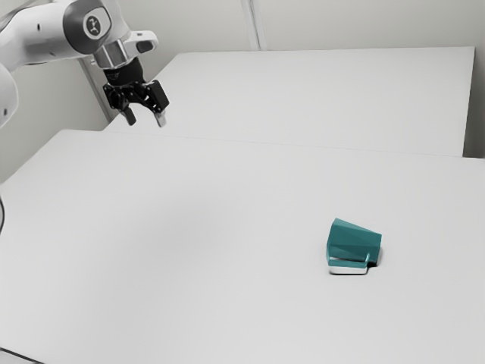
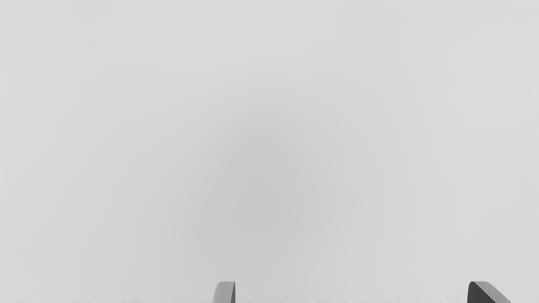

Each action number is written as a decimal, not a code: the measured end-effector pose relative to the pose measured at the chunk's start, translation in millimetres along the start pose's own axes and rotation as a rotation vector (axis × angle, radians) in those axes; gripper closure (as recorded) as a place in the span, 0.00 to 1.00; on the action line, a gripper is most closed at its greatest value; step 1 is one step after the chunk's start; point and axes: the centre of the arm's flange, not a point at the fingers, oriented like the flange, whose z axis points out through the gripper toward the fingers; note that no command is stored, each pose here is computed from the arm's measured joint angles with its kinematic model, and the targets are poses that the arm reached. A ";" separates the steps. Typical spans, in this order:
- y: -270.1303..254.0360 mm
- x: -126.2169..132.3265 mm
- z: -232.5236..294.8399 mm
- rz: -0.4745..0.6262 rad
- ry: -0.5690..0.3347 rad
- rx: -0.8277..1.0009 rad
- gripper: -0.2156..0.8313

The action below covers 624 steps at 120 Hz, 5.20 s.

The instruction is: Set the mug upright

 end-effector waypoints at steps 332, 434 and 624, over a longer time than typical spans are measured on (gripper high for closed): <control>313.8 19.4 294.9 0.090 0.175 -1.022 0.93; 139.7 -1.1 114.4 0.358 0.170 -0.156 0.95; 89.6 -2.8 97.3 0.195 0.192 0.033 0.26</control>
